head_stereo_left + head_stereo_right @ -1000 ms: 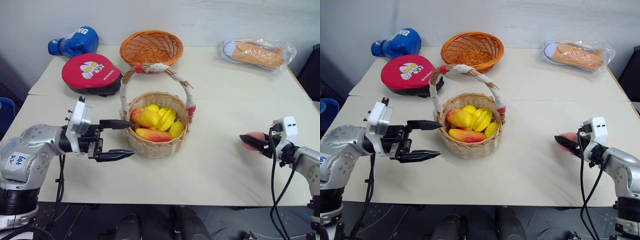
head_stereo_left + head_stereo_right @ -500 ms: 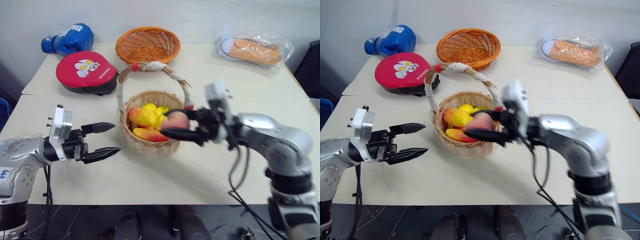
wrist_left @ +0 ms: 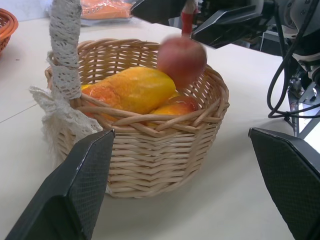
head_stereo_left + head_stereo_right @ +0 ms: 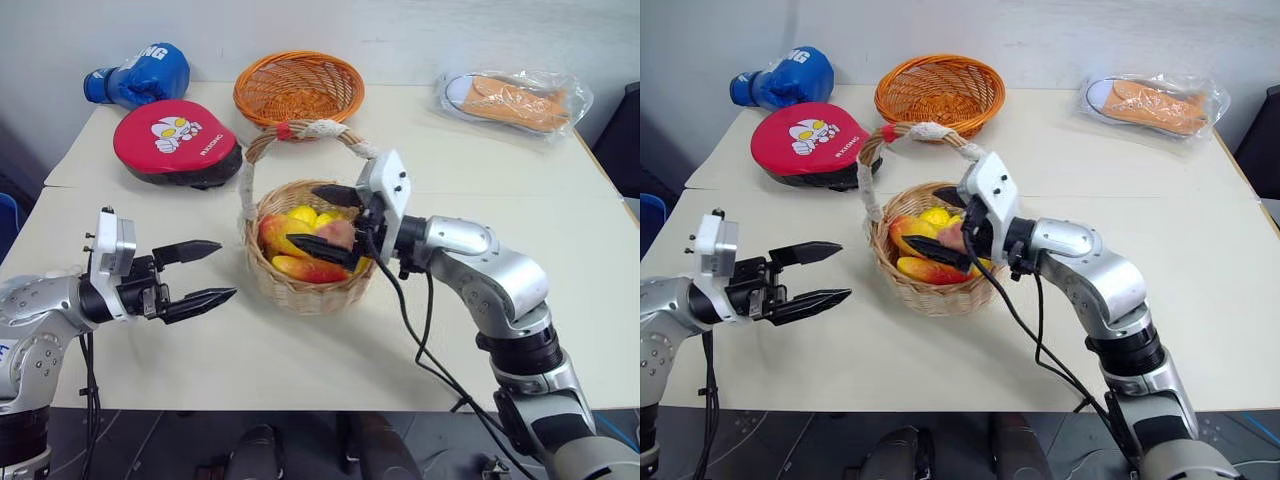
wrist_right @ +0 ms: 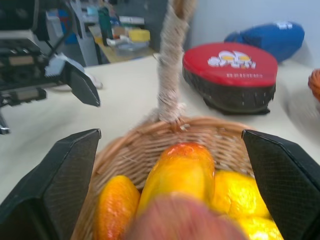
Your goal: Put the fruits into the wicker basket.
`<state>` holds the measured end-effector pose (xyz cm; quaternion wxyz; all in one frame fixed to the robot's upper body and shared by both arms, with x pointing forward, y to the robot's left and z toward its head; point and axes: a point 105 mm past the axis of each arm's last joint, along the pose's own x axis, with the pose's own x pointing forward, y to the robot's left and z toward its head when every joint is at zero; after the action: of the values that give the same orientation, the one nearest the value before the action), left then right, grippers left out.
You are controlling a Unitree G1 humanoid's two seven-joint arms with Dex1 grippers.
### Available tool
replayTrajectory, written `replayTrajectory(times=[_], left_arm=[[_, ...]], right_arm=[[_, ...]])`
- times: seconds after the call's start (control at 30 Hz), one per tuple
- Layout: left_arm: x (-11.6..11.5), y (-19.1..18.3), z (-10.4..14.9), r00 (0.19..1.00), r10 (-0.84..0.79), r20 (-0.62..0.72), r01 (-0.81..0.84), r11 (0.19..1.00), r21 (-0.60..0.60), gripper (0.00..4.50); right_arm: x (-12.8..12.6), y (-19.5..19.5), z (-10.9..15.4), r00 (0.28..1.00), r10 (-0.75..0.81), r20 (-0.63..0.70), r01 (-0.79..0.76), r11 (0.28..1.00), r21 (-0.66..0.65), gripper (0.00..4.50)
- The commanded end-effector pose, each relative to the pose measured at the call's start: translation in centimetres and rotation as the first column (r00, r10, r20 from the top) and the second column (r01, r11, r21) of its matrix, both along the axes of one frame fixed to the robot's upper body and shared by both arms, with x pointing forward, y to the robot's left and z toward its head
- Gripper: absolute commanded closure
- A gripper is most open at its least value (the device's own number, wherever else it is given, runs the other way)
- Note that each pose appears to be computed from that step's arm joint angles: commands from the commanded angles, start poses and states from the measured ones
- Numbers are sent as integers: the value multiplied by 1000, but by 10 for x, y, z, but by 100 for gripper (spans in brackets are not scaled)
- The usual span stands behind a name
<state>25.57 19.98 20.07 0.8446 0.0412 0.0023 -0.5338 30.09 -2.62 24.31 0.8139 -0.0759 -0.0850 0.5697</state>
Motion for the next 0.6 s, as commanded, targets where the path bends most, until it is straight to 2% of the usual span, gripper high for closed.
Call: replayTrajectory(times=[0.03,0.17,0.3,0.43,0.5,0.6], left_arm=[[-5,-1,13,999,-10,52,10,1000,-3,0],[-6,2,13,999,-1,52,1,1000,2,0],[-9,8,18,999,17,45,-17,1000,-9,0],[-12,12,16,999,18,30,-18,1000,12,0],[-12,11,20,999,23,33,-23,1000,-11,0],[-13,10,18,999,26,30,-26,1000,-7,0]], right_arm=[[-29,-16,17,991,119,62,-122,991,48,3],[-50,-40,1,984,178,3,-178,984,-14,3],[-64,-68,2,980,164,-112,-160,986,37,3],[-76,-83,-8,969,161,-187,-159,987,25,3],[-71,-98,-17,973,76,-218,-72,997,23,3],[-54,-130,-29,980,-92,-176,81,994,-71,3]])
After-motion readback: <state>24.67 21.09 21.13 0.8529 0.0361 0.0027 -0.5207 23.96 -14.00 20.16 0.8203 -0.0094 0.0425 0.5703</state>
